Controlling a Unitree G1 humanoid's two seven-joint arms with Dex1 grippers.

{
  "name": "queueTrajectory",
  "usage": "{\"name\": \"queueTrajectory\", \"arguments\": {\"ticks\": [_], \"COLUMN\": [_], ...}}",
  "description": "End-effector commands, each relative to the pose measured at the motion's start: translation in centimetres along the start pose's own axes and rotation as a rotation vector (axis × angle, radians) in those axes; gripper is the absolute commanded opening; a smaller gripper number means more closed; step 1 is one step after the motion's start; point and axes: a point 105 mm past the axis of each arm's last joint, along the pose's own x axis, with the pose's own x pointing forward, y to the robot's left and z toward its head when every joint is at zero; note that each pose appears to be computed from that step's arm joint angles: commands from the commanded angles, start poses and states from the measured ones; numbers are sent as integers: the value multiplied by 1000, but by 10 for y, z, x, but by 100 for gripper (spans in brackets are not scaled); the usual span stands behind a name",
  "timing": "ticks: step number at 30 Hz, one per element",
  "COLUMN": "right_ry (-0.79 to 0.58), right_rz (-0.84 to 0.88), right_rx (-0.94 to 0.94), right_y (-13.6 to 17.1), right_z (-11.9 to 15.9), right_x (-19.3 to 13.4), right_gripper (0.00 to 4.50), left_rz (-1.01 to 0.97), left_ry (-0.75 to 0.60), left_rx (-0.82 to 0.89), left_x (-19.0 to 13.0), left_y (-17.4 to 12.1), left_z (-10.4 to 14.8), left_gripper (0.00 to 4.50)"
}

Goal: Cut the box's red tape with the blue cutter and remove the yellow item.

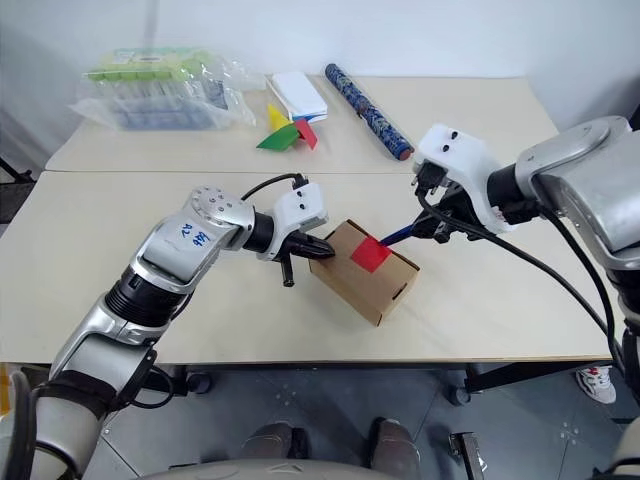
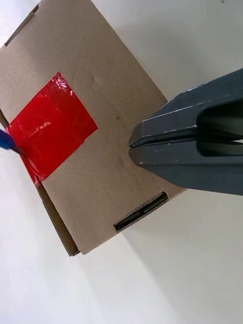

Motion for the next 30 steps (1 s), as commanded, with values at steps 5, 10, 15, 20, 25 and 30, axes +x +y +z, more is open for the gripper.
{"name": "queueTrajectory", "arguments": {"ticks": [5,10,15,20,25,30], "right_ry": [28,59,61,28,-110,-249], "right_rz": [67,77,68,14,-69,-149], "right_rx": [-39,-46,-41,-19,20,73], "right_y": [12,13,11,2,-13,-21], "right_z": [-6,-13,-16,-16,2,13], "right_x": [-14,-17,-22,-34,-56,-92], "right_gripper": [16,16,16,16,16,16], "left_rz": [8,14,20,23,23,20], "left_ry": [143,143,144,147,150,151], "left_rx": [-94,-94,-96,-97,-93,-82], "left_x": [17,18,18,19,19,19], "left_y": [-2,0,2,4,6,7], "left_z": [-39,-39,-40,-41,-42,-41], "left_gripper": [0,0,0,0,0,0]}}
